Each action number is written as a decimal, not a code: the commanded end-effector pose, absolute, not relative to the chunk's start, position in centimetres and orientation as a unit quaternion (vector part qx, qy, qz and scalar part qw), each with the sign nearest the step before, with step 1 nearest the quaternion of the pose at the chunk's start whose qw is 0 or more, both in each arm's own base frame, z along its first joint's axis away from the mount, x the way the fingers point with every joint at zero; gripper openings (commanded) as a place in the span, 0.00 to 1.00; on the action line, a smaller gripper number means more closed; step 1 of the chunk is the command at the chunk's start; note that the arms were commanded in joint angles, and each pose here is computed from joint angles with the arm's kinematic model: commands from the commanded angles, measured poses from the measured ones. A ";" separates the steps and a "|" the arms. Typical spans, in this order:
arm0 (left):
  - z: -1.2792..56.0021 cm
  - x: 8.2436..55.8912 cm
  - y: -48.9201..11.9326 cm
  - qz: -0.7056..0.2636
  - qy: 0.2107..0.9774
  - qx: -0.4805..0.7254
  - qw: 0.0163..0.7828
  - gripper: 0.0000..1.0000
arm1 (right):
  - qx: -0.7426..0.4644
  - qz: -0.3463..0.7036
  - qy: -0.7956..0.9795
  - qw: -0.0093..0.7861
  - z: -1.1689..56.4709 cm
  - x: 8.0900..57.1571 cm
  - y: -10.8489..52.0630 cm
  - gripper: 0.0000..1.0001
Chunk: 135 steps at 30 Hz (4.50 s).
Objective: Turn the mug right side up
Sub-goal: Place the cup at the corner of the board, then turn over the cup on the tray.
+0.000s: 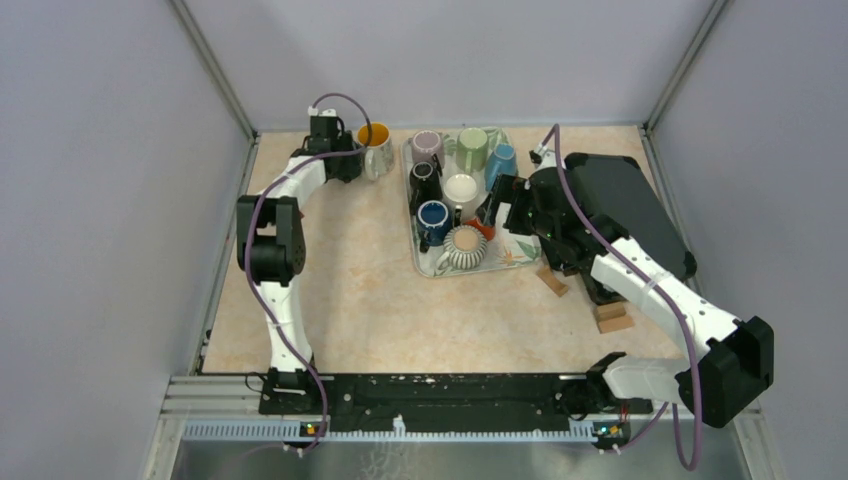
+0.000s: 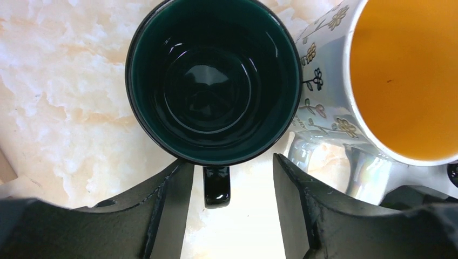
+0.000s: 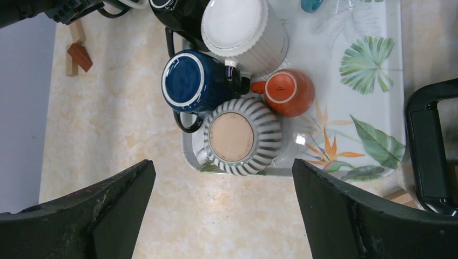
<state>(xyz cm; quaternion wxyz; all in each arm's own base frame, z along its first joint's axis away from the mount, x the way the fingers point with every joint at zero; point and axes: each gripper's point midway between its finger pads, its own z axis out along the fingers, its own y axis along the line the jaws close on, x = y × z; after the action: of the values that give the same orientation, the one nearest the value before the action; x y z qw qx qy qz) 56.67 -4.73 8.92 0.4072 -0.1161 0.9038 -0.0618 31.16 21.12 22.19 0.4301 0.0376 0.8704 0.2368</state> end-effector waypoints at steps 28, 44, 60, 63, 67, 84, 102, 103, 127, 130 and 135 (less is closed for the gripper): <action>27.2 45.8 -14.8 -0.206 0.835 -0.025 0.509 0.98 | 0.153 0.144 0.866 0.454 20.0 40.5 18.4 0.96; 27.8 36.3 -20.8 -0.273 0.818 0.091 0.499 0.98 | 0.197 0.056 0.861 0.465 16.9 50.3 18.4 0.80; 26.7 34.6 -20.4 -0.277 0.808 0.112 0.507 0.98 | 0.206 0.010 0.872 0.444 12.6 53.7 17.7 0.67; 26.4 34.5 -20.6 -0.282 0.808 0.113 0.505 0.98 | 0.203 0.010 0.875 0.440 12.0 53.8 17.6 0.63; 26.1 34.5 -20.9 -0.289 0.809 0.114 0.498 0.98 | 0.197 0.006 0.879 0.434 11.4 53.7 17.2 0.56; 25.4 34.6 -20.9 -0.287 0.814 0.114 0.492 0.98 | 0.130 0.028 0.900 0.415 10.4 53.2 17.7 0.35; 25.1 34.6 -21.1 -0.292 0.816 0.115 0.486 0.99 | 0.129 0.017 0.903 0.409 9.8 54.0 17.4 0.26; 25.0 34.6 -21.1 -0.292 0.816 0.114 0.485 0.98 | 0.129 0.018 0.903 0.410 9.9 54.0 17.4 0.23; 26.6 34.7 -23.3 -0.399 0.790 0.042 0.464 0.98 | 0.131 0.098 0.846 0.508 21.0 52.9 17.5 0.00; 26.8 34.8 -23.7 -0.413 0.786 0.035 0.458 0.98 | 0.135 0.114 0.836 0.520 22.4 52.5 17.6 0.00; 28.0 35.2 -24.6 -0.448 0.770 0.029 0.454 0.98 | 0.134 0.157 0.817 0.539 25.4 51.3 18.1 0.00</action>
<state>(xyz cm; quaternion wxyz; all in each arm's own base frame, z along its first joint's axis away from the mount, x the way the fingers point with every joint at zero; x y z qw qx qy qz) 34.58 -23.53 25.49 0.4413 0.0302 0.8019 -0.4017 50.82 17.60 16.66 0.4533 0.1201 0.8792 0.0843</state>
